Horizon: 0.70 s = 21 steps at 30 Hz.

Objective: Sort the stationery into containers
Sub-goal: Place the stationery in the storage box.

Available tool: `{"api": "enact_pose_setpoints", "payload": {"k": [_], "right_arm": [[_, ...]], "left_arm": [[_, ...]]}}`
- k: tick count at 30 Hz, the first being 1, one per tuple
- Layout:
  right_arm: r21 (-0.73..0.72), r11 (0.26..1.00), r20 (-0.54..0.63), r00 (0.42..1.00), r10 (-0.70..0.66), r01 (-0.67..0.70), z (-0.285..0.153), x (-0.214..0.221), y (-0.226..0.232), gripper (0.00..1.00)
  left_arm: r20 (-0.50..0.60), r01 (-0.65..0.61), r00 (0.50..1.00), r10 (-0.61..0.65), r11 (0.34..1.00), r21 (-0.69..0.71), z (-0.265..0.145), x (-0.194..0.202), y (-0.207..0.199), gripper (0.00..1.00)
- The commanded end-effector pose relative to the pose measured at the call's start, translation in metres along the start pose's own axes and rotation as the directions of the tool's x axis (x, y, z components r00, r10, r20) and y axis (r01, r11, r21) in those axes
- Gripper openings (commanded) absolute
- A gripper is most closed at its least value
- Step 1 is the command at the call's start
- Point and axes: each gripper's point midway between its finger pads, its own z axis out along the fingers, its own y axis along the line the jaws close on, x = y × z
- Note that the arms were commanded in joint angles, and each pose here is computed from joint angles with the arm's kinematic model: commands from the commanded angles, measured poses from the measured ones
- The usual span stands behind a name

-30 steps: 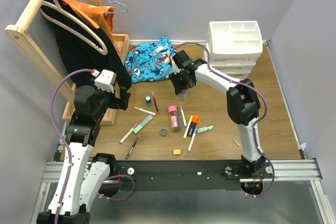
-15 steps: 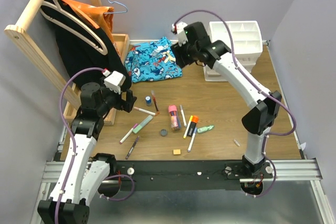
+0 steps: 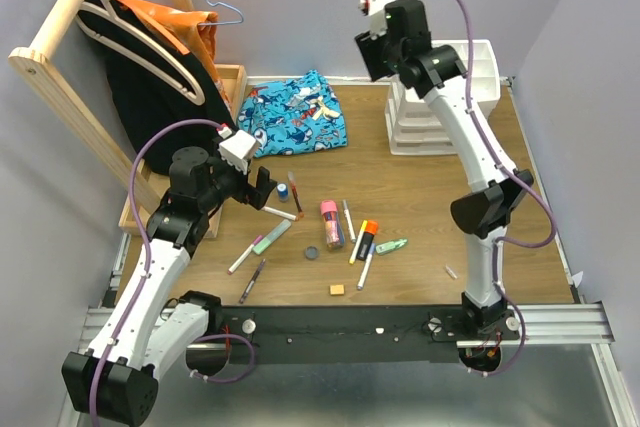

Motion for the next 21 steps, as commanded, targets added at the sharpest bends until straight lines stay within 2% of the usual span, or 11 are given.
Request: {"api": "enact_pose_setpoints", "payload": {"k": [1, 7, 16, 21], "right_arm": [[0.135, 0.984, -0.002, 0.993, 0.118, -0.117, 0.005, 0.013, -0.076, 0.06], [0.143, 0.974, 0.076, 0.983, 0.167, -0.177, 0.006, -0.001, -0.096, 0.03], [0.157, 0.961, 0.009, 0.973, 0.229, -0.228, 0.034, 0.030, -0.104, 0.04], [0.175, 0.945, 0.027, 0.961, 0.274, -0.275, 0.042, 0.034, -0.120, 0.04]], "left_arm": [[0.048, -0.032, 0.998, 0.032, 0.999, -0.004, 0.000, -0.017, 0.001, 0.99], [0.032, -0.015, 0.999, 0.014, 1.000, 0.013, 0.004, -0.009, -0.002, 0.99], [0.033, 0.000, 0.999, 0.000, 1.000, 0.015, 0.009, -0.012, -0.002, 0.99], [0.021, 0.008, 1.000, -0.008, 1.000, 0.015, 0.010, -0.010, -0.001, 0.99]]}}
